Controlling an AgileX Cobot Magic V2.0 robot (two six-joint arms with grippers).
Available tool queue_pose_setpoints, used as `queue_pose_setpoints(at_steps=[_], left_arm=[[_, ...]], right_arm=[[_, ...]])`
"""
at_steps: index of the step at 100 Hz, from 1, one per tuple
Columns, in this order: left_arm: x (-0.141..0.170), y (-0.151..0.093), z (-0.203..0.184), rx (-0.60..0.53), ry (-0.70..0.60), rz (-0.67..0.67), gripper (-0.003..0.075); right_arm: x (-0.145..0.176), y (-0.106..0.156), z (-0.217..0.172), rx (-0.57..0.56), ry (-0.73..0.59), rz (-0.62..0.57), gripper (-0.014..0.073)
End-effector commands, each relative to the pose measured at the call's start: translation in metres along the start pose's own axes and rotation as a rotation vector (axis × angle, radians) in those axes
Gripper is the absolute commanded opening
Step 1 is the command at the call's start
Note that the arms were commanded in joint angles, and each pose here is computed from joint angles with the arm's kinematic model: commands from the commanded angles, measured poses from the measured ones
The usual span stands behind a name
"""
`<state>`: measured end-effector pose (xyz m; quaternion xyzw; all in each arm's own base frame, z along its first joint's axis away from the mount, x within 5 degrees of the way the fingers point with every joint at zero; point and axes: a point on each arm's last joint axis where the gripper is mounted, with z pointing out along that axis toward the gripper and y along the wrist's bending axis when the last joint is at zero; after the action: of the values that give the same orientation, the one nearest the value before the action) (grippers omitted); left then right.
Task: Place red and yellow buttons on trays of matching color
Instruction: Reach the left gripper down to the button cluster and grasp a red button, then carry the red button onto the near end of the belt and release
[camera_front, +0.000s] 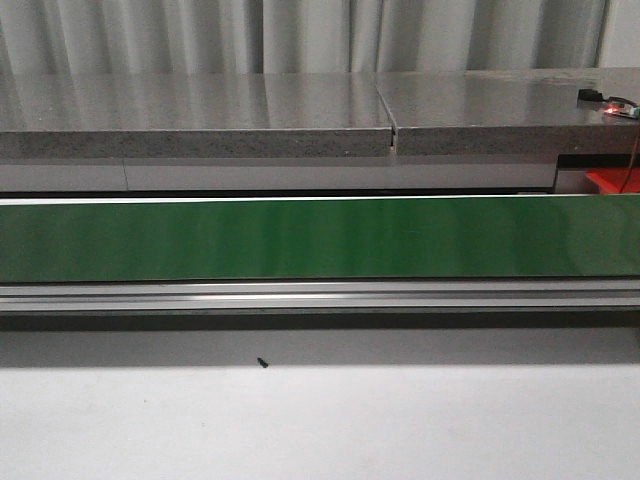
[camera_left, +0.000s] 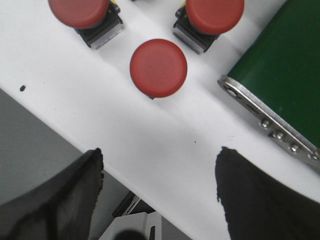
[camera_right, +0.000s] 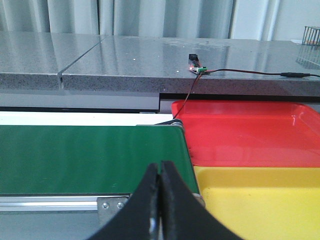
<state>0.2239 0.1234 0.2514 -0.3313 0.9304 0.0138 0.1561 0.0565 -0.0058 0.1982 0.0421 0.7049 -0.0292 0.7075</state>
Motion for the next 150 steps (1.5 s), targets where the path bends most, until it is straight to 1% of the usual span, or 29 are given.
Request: queue_pose_setpoints(at_steps=[1,19,43,56,65,82,88,92,99,114,128,141,150], left_arm=[[-0.015,-0.002,-0.004,0.011,-0.076,-0.005,0.0473],[-0.029,-0.004,0.018,0.005,-0.047,-0.007,0.0473],[-0.043,-0.005,0.041,0.010,-0.087,-0.008,0.0473],[-0.046,-0.005,0.054,0.008,-0.079,-0.009,0.0464],[-0.047,-0.005,0.059,0.007,-0.081,-0.009,0.0405],[-0.048,-0.005,0.061,0.009,-0.090,-0.010,0.0210],[-0.048,-0.005,0.061,0.009,-0.093,-0.009,0.0162],[-0.049,-0.005,0.059,0.008,-0.097,-0.007,0.0138],[-0.048,-0.005,0.053,0.009,-0.106,-0.005,0.0121],[-0.043,-0.006,0.029,0.013,-0.132,0.014,0.0120],[-0.039,-0.007,-0.004,0.041,-0.221,0.009,0.0120],[-0.033,-0.016,-0.032,0.065,-0.306,0.052,0.0117],[-0.034,-0.029,-0.045,0.093,-0.340,0.093,0.0116]], right_arm=[[-0.013,0.000,-0.002,0.000,-0.108,-0.011,-0.0067],[-0.013,0.000,-0.002,0.000,-0.108,-0.011,-0.0067],[-0.013,0.000,-0.002,0.000,-0.108,-0.011,-0.0067],[-0.013,0.000,-0.002,0.000,-0.108,-0.011,-0.0067],[-0.013,0.000,-0.002,0.000,-0.108,-0.011,-0.0067],[-0.013,0.000,-0.002,0.000,-0.108,-0.011,-0.0067],[-0.013,0.000,-0.002,0.000,-0.108,-0.011,-0.0067],[-0.013,0.000,-0.002,0.000,-0.108,-0.011,-0.0067],[-0.013,0.000,-0.002,0.000,-0.108,-0.011,-0.0067],[-0.013,0.000,-0.002,0.000,-0.108,-0.011,-0.0067],[-0.013,0.000,-0.002,0.000,-0.108,-0.011,-0.0067],[-0.013,0.000,-0.002,0.000,-0.108,-0.011,-0.0067],[-0.013,0.000,-0.002,0.000,-0.108,-0.011,-0.0067]])
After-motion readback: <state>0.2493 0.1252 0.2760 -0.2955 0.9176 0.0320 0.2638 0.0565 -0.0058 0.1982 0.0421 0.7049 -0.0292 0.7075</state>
